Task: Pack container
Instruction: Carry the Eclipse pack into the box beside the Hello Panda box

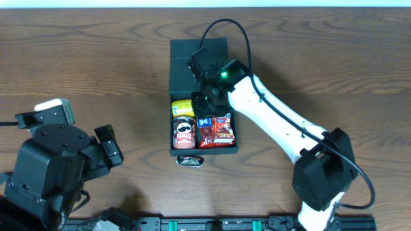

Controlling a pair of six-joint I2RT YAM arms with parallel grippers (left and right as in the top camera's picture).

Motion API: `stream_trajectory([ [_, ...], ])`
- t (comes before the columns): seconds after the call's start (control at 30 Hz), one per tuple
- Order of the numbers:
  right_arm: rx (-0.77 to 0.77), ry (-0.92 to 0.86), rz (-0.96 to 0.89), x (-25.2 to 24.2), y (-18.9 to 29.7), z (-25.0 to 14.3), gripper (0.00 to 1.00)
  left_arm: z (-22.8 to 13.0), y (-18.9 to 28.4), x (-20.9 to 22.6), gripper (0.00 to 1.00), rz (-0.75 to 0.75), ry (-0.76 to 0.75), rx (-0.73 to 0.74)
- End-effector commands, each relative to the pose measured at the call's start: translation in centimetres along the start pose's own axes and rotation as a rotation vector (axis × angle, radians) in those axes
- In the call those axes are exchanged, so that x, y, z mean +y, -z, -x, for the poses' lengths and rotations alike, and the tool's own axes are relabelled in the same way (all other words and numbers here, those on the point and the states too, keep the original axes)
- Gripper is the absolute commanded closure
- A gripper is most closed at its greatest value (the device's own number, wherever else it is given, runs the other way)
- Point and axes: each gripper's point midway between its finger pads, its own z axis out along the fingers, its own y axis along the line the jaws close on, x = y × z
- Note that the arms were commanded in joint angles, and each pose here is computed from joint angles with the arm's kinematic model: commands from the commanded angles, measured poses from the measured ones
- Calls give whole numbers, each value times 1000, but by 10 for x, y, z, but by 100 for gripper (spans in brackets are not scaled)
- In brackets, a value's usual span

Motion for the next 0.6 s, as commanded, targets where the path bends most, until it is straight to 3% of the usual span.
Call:
stream_trajectory([
  [0.0,24,-59,-10,7,-10,-13,98,-13,1,13,5,51,-23,51],
  [0.43,79,-48,-75,-2,-30,-39,99,-13,1,12,5,49,-24,52],
  [0.57,71,-42,-74,-2,-30,-38,80,-13,1,12,5,48,-24,52],
])
